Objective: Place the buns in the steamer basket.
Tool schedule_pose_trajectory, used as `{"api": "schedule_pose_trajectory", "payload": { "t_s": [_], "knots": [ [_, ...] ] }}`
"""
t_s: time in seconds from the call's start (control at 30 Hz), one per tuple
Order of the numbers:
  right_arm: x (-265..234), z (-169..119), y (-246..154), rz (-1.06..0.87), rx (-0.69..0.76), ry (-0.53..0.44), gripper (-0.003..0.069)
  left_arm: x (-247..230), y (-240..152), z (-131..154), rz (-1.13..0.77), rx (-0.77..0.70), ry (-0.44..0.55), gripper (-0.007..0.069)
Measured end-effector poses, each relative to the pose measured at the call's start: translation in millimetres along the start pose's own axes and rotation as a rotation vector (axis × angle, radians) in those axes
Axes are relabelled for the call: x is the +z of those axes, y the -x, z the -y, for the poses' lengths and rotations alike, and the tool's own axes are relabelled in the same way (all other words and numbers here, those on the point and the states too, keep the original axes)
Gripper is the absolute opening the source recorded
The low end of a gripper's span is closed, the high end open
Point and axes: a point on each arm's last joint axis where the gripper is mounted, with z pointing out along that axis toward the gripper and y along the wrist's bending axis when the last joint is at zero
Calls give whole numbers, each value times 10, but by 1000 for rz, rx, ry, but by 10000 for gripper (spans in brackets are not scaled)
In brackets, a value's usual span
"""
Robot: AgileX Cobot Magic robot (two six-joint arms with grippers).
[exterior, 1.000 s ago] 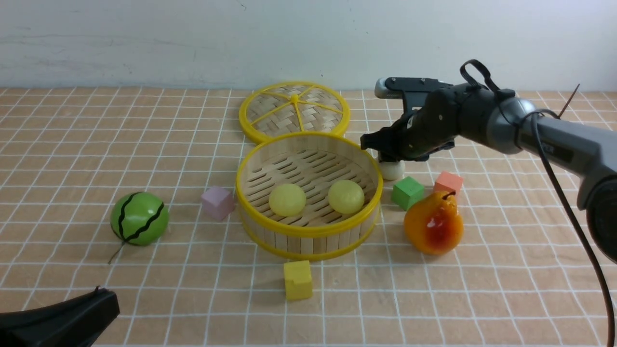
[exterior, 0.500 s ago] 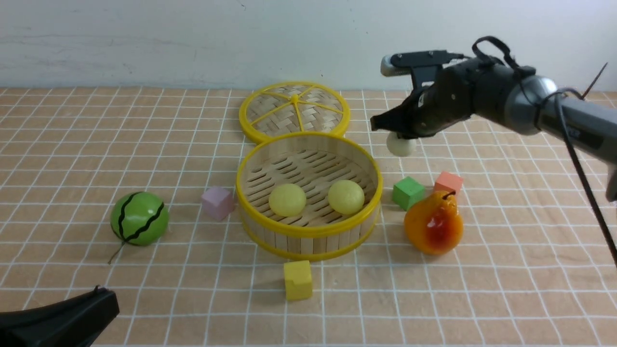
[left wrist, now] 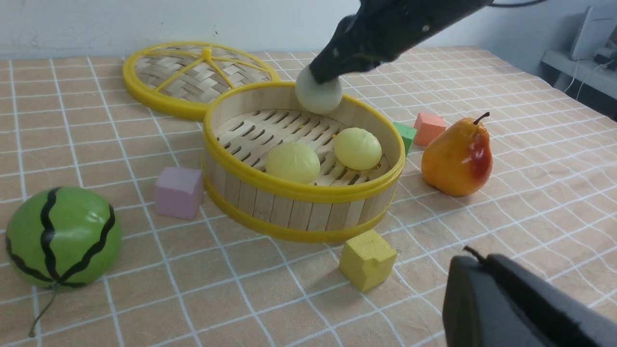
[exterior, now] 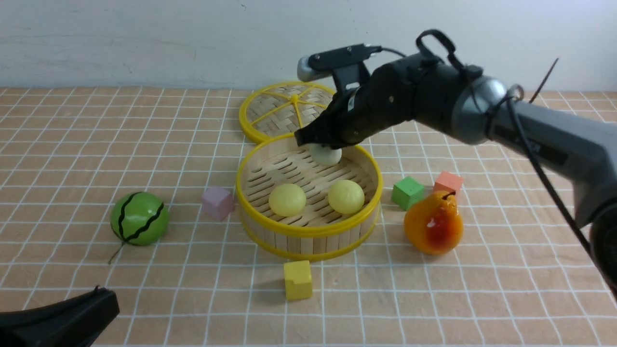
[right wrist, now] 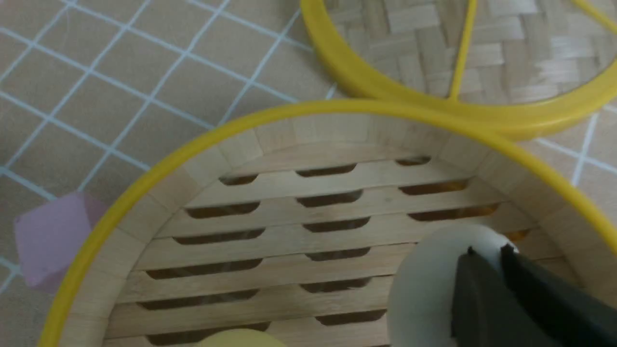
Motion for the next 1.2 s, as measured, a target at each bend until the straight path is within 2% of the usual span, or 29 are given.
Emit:
{"api": "schedule_pose_trajectory", "payload": {
  "t_s": [0.1, 0.23, 0.27, 0.3, 0.33, 0.37, 0.43, 0.5, 0.53, 0.6, 0.67, 0.77, 0.83, 0.87, 0.9, 0.93, 0.97, 1.0, 1.2],
  "knots": [
    [244, -34, -151, -8, 3, 8, 94, 0, 0, 0, 0, 0, 0, 14],
    [342, -53, -200, 8, -1, 11, 261, 0, 0, 0, 0, 0, 0, 18],
    [337, -58, -196, 9, -1, 11, 272, 0, 0, 0, 0, 0, 0, 18],
    [277, -62, -164, 2, -4, 11, 367, 0, 0, 0, 0, 0, 0, 18],
    [266, -63, -159, 0, -4, 11, 377, 0, 0, 0, 0, 0, 0, 18],
    [149, -68, -116, -30, -7, 10, 456, 0, 0, 0, 0, 0, 0, 20],
    [-123, -80, -22, -85, -9, 9, 531, 0, 0, 0, 0, 0, 0, 25],
    [-312, -89, 48, -106, -10, 10, 555, 0, 0, 0, 0, 0, 0, 27],
    [-630, -98, 156, -129, -12, 8, 566, 0, 0, 0, 0, 0, 0, 29],
    [-1031, -103, 276, -136, -20, -1, 558, 0, 0, 0, 0, 0, 0, 29],
    [-1611, -97, 335, -162, -14, -18, 496, 0, 0, 0, 0, 0, 0, 29],
    [-2135, -83, 223, -220, -9, -33, 360, 0, 0, 0, 0, 0, 0, 34],
    [-2476, -72, 54, -259, -2, -37, 218, 0, 0, 0, 0, 0, 0, 36],
    [-2457, -72, 31, -269, 0, -37, 218, 0, 0, 0, 0, 0, 0, 36],
    [-2628, -63, -106, -277, 9, -38, 122, 0, 0, 0, 0, 0, 0, 38],
    [-2749, -56, -207, -278, 11, -39, 57, 0, 0, 0, 0, 0, 0, 38],
    [-2785, -57, -203, -269, 11, -38, 47, 0, 0, 0, 0, 0, 0, 38],
    [-2918, -46, -349, -276, 15, -39, -4, 0, 0, 0, 0, 0, 0, 39],
    [-3370, -28, -637, -275, 19, -40, -19, 0, 0, 0, 0, 0, 0, 47]
  ]
}}
